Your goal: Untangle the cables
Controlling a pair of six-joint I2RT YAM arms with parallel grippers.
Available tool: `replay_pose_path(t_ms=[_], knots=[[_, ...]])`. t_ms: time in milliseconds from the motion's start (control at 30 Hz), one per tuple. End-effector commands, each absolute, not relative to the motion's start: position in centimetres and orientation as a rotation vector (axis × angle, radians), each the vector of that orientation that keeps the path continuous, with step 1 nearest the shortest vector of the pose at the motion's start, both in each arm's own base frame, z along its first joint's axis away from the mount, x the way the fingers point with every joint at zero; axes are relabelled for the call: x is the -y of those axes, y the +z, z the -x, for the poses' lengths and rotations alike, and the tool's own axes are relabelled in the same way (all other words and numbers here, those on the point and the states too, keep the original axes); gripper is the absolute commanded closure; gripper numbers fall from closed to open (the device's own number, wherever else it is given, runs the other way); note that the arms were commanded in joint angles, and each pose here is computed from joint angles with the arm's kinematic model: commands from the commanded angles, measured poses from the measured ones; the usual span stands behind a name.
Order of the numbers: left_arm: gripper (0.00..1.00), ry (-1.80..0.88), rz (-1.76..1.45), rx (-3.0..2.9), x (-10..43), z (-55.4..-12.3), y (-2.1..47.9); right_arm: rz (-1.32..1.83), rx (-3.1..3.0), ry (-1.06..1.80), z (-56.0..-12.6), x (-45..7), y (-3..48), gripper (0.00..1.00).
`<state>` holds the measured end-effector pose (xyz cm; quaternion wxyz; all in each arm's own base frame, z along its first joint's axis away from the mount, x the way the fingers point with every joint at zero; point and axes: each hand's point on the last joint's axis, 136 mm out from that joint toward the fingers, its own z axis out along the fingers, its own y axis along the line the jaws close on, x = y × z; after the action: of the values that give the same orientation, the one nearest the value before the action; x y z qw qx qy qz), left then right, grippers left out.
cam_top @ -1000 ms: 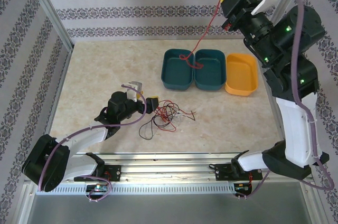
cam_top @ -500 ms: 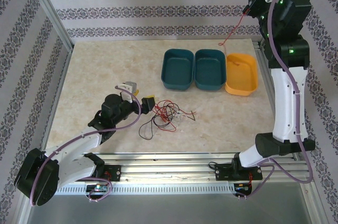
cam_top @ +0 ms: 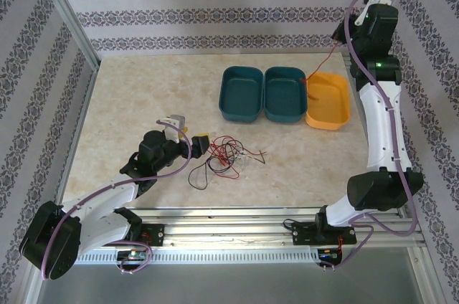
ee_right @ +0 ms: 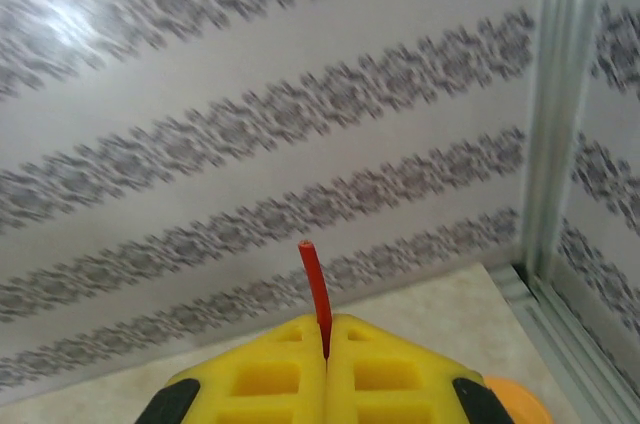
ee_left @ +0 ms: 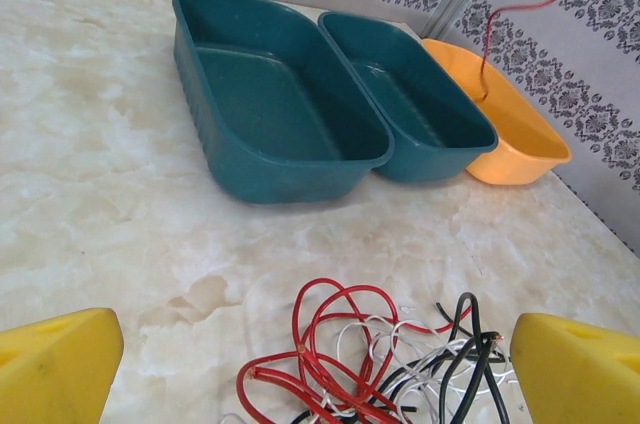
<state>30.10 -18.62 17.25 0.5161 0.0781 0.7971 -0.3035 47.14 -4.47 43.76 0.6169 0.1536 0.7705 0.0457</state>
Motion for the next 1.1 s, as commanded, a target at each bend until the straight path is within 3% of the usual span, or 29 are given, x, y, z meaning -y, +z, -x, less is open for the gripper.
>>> replay_pose_path(t_ms=[0, 500, 1067], knots=[[0.01, -0.737, -0.162, -1.927, 18.2, -29.8, 16.9, -0.399, -1.698, 0.066, -46.6, 6.5, 44.3, 1.00], [0.01, -0.724, -0.166, -1.935, 18.0, -29.6, 16.8, -0.595, -1.732, -0.071, -43.9, 13.5, 39.3, 1.00], [0.01, -0.697, -0.158, -1.952, 17.7, -29.7, 16.5, -0.495, -2.077, -0.011, -49.9, 11.6, 25.8, 1.00]])
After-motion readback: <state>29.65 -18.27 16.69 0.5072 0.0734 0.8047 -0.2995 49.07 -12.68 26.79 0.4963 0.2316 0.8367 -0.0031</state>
